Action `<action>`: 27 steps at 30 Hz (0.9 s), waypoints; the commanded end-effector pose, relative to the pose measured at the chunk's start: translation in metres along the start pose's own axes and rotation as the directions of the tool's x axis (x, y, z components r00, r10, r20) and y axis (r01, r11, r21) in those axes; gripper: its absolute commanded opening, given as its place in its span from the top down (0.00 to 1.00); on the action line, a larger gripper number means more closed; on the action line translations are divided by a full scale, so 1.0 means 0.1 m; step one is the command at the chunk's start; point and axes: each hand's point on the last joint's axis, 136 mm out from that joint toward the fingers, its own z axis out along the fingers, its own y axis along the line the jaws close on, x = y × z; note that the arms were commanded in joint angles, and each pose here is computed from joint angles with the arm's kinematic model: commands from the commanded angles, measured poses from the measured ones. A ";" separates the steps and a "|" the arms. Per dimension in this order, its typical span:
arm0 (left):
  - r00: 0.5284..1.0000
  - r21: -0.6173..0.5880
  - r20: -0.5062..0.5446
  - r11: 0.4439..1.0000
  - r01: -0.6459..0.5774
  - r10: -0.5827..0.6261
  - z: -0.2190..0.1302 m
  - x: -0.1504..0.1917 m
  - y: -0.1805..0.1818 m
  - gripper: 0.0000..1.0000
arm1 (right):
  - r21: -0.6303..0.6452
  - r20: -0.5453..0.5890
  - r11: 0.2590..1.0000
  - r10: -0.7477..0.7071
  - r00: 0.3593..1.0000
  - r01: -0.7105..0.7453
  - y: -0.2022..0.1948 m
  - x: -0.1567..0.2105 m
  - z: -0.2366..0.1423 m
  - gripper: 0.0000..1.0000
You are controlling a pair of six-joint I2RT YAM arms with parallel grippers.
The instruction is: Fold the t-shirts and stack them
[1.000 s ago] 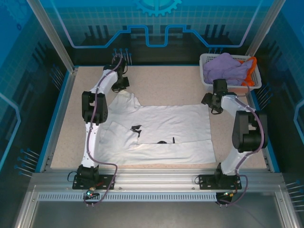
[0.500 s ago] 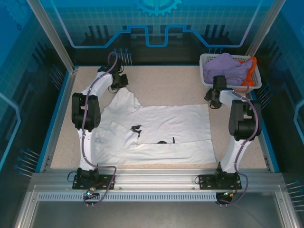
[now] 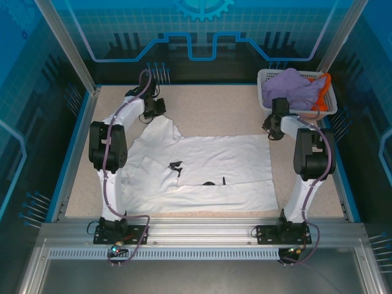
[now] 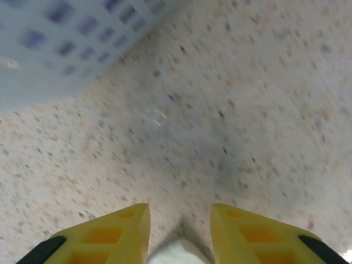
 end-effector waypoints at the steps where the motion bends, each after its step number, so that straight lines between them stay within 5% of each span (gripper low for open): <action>1: 0.998 0.058 0.062 0.998 -0.019 0.015 -0.23 -0.10 -0.14 1.00 | -0.012 0.056 1.000 0.021 0.998 -0.021 -0.03 0.03 -0.12 0.66; 12: 0.996 0.071 0.081 0.997 -0.028 0.023 -0.31 -0.08 -0.14 1.00 | -0.117 0.126 0.992 0.053 0.991 -0.039 0.13 -0.04 -0.08 0.62; 27: 0.995 0.081 0.101 0.997 -0.019 0.010 -0.44 -0.01 -0.14 1.00 | -0.020 0.039 0.996 0.093 0.995 -0.092 0.03 0.19 0.04 0.66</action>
